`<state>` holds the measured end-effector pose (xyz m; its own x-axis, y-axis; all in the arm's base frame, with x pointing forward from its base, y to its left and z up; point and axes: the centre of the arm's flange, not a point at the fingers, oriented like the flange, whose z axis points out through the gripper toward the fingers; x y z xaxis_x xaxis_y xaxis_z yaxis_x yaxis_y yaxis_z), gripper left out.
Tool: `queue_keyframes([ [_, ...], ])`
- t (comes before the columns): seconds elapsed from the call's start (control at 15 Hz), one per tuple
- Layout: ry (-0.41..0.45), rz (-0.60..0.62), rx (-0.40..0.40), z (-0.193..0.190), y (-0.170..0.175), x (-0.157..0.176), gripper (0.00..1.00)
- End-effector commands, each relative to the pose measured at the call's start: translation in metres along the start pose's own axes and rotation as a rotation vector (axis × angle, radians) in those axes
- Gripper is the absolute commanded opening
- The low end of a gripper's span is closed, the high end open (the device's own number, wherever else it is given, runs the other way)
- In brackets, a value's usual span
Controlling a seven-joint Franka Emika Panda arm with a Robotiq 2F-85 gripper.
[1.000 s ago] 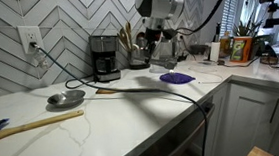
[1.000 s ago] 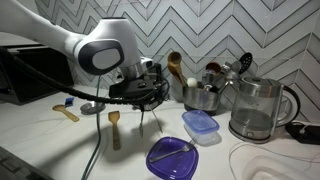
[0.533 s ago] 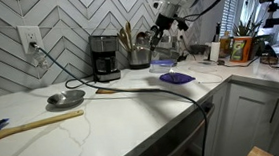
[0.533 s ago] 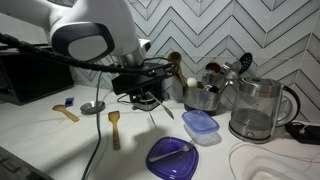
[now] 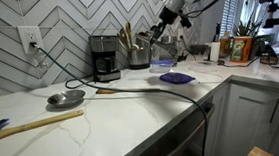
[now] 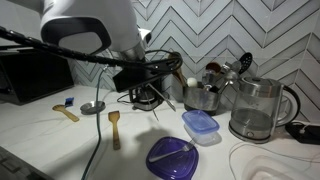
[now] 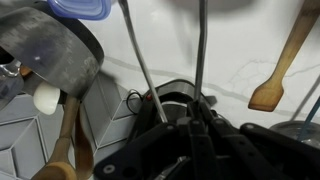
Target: Put the tongs in the silver holder
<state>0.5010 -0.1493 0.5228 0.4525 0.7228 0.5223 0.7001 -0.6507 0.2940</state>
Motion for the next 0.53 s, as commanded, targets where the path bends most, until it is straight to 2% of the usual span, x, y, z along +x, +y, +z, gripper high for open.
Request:
queue_keyframes([
  [0.0,0.000,0.000,0.000,0.000,0.000,0.000,0.01],
  [0.27,0.085,0.006,-0.041,-0.008,0.049,-0.002,0.01],
  [0.47,0.199,-0.037,-0.027,-0.019,0.084,0.000,0.01],
])
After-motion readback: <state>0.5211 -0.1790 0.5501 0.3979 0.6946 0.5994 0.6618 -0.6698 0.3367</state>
